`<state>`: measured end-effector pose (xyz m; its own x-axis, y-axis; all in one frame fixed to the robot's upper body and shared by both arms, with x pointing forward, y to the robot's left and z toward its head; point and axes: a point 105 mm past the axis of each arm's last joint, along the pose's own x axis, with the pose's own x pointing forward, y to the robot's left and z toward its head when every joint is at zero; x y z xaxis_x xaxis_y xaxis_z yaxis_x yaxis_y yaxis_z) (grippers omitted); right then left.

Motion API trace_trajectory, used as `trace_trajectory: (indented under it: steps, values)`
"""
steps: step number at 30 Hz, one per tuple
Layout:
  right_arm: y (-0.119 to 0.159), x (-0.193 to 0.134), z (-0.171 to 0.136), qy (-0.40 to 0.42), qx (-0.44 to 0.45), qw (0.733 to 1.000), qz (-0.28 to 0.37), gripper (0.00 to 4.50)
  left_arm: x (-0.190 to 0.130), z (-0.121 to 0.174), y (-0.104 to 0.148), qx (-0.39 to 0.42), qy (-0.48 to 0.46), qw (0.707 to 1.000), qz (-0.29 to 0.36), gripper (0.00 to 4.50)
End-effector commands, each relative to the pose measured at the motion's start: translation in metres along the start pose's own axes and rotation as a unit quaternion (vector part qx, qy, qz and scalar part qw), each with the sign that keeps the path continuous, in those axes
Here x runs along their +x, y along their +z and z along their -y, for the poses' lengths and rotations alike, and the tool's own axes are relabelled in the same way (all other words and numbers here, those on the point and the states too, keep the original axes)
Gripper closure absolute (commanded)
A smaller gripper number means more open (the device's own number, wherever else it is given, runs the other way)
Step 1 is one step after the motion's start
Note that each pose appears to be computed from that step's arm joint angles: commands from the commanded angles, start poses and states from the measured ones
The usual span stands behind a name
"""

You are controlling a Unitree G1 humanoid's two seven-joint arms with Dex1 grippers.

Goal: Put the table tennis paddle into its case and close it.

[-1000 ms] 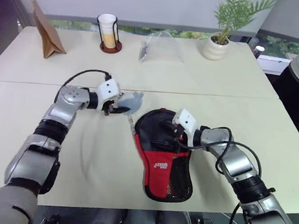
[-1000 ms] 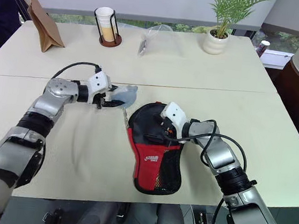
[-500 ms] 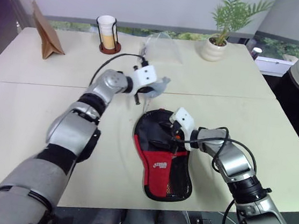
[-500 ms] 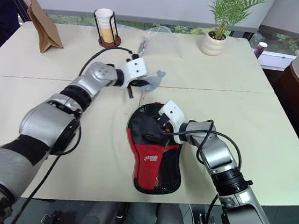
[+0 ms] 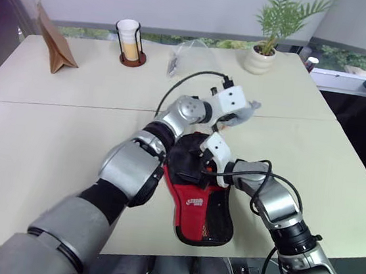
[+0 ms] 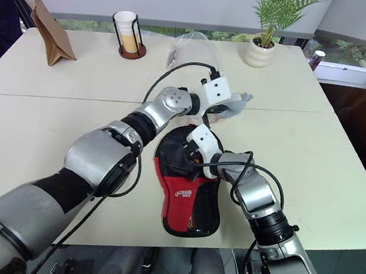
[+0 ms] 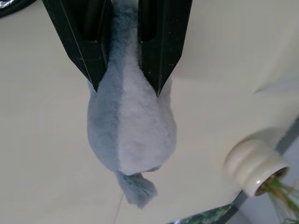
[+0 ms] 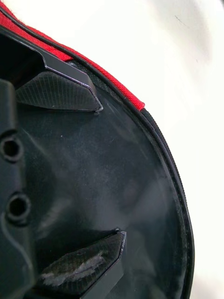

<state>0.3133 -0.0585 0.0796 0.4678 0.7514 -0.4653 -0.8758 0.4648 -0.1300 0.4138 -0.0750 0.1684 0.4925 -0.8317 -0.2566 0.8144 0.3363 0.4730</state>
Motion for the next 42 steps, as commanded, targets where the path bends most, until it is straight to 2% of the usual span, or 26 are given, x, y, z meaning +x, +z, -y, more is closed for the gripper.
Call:
trace_trajectory:
  steps: [1, 3, 8, 11, 16, 20, 23, 25, 31, 36, 42]
  values:
    - [-0.065, 0.012, -0.037, 0.056, 0.071, 0.99, -0.111, 0.0, 0.001, -0.005, 0.051, -0.03, -0.025, 0.995, 0.087, 3.8]
    - [-0.066, 0.011, -0.036, 0.053, 0.068, 0.99, -0.113, 0.0, -0.002, -0.004, 0.044, -0.052, -0.04, 0.994, 0.083, 3.03]
    - [-0.067, 0.011, -0.034, 0.053, 0.064, 0.99, -0.113, 0.0, -0.012, -0.005, 0.027, -0.118, -0.08, 0.987, 0.074, 0.55]
    - [-0.068, 0.011, -0.031, 0.055, 0.06, 0.99, -0.115, 0.0, -0.023, -0.009, 0.024, -0.205, -0.11, 0.968, 0.093, 0.55]
    - [-0.068, 0.009, -0.025, 0.057, 0.052, 0.99, -0.119, 0.0, -0.04, -0.036, 0.009, -0.259, -0.054, 0.96, 0.097, 0.55]
    - [-0.06, 0.006, -0.017, 0.052, 0.046, 0.992, -0.107, 0.0, -0.07, -0.064, -0.01, -0.258, -0.013, 0.961, 0.096, 0.55]
    - [-0.051, 0.0, -0.011, 0.049, 0.042, 0.993, -0.094, 0.0, -0.084, -0.068, -0.019, -0.234, -0.022, 0.968, 0.085, 0.55]
    - [-0.032, -0.009, -0.004, 0.043, 0.034, 0.996, -0.066, 0.0, -0.102, -0.067, -0.031, -0.194, -0.054, 0.977, 0.07, 0.55]
    - [0.02, -0.041, 0.002, 0.031, 0.024, 0.999, 0.009, 0.0, -0.138, -0.046, -0.049, -0.12, -0.166, 0.977, 0.056, 0.55]
    - [0.065, -0.08, 0.019, 0.0, 0.039, 0.997, 0.066, 0.0, -0.144, -0.015, -0.043, -0.088, -0.232, 0.965, 0.089, 0.55]
    - [0.084, -0.126, 0.052, -0.08, 0.004, 0.995, 0.066, 0.0, -0.14, 0.034, -0.045, -0.062, -0.265, 0.958, 0.091, 0.55]
